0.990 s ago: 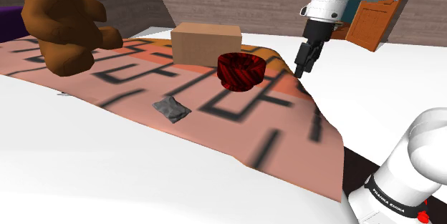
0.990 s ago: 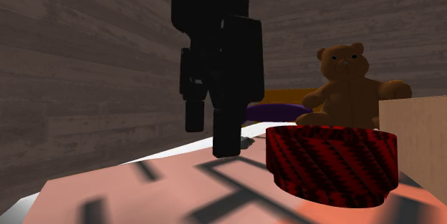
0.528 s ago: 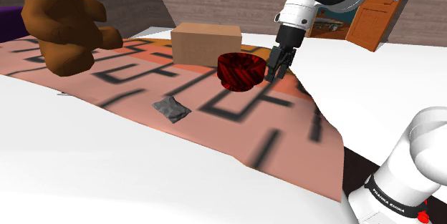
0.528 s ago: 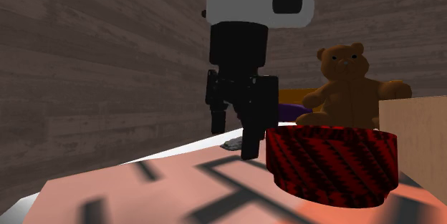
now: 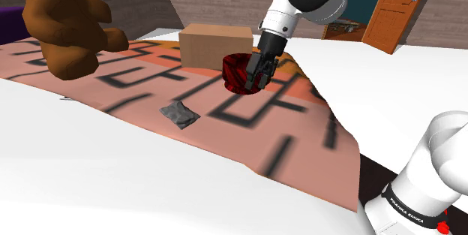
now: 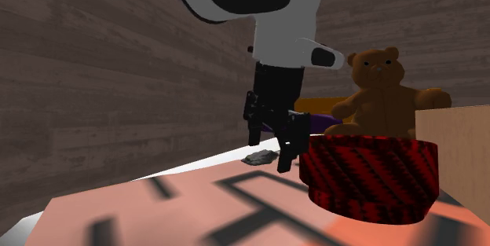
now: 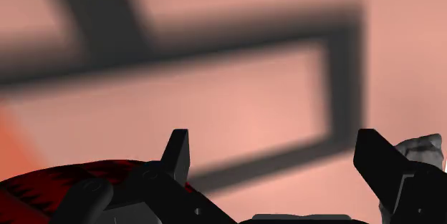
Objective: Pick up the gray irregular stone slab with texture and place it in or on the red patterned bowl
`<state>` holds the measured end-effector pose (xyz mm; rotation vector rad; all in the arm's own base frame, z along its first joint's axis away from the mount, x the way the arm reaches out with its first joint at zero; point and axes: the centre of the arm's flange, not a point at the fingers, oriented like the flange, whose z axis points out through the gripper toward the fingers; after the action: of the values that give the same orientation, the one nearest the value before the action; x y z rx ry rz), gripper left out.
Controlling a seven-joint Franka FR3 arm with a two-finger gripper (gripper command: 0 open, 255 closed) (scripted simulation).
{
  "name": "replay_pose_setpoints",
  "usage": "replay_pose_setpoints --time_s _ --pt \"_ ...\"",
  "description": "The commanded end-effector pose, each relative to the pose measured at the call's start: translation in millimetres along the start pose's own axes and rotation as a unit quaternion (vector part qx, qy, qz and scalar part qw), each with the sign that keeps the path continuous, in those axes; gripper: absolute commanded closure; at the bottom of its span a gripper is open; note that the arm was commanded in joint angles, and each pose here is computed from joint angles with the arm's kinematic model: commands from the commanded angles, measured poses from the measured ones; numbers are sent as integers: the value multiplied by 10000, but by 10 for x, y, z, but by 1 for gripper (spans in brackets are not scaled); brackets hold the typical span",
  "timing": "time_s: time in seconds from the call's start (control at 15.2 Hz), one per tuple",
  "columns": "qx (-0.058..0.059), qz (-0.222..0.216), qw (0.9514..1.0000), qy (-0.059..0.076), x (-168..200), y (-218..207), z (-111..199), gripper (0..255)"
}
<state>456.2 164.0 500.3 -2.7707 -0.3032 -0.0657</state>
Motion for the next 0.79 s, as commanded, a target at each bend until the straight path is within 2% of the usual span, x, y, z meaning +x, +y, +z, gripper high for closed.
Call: replay_pose_setpoints --time_s 0.0,0.33,0.73 --pt "181 -59 9998 42 183 -120 122 0" --pt "615 -212 9978 135 586 -441 340 0" --pt "1134 -394 9925 246 1062 -866 553 0"
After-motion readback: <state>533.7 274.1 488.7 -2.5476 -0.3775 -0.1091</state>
